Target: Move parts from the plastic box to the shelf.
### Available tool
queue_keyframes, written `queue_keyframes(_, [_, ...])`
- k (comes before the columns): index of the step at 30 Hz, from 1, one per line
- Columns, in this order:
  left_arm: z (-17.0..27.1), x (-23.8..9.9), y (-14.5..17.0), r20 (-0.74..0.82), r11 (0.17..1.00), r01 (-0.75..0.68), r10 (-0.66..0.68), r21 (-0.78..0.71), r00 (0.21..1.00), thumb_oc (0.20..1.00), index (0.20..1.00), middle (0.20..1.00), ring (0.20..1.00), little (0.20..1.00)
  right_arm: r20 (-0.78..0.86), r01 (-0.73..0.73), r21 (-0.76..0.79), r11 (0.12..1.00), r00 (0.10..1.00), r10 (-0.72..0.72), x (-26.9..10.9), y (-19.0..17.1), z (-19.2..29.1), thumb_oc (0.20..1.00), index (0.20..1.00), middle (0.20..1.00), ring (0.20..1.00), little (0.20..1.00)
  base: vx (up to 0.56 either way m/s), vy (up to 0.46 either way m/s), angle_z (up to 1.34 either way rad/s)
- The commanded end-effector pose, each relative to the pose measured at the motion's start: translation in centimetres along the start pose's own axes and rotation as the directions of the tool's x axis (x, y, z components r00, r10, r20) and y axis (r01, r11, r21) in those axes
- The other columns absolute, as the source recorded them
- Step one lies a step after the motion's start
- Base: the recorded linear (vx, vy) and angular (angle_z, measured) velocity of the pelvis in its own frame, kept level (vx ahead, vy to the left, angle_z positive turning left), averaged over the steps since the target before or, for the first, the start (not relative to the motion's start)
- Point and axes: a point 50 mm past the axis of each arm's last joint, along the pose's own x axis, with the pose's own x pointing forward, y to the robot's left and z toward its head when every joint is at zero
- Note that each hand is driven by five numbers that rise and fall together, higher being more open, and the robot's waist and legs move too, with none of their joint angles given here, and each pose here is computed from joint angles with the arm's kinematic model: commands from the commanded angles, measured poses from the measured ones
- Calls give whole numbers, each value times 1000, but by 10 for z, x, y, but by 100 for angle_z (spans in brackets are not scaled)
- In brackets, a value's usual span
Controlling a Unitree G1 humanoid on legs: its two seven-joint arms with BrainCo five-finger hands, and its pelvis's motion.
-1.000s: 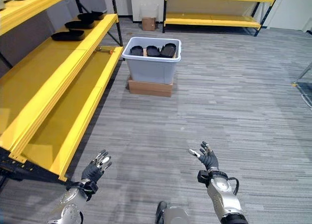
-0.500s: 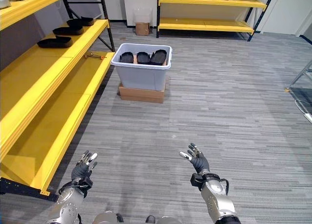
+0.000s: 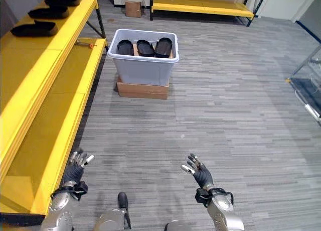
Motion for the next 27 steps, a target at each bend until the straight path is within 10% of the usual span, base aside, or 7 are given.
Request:
queue_keyframes(1, [2, -6, -5, 41, 989, 42, -48, 141, 998, 1000, 1000, 1000, 1000, 1000, 122, 20, -29, 999, 992, -16, 10, -1, 25, 1000, 1000, 1000, 1000, 1000, 151, 259, -6])
queue_keyframes(11, [-26, -9, -8, -126, 975, 65, -38, 213, 991, 1000, 1000, 1000, 1000, 1000, 192, 72, -25, 997, 979, -66, 32, 18, 43, 1000, 1000, 1000, 1000, 1000, 177, 229, -15])
queue_keyframes(27, [-48, -29, -6, -233, 973, 48, 6, 225, 972, 1000, 1000, 1000, 1000, 1000, 120, 121, -57, 991, 986, -113, 16, -2, 31, 1000, 1000, 1000, 1000, 1000, 348, -232, 31])
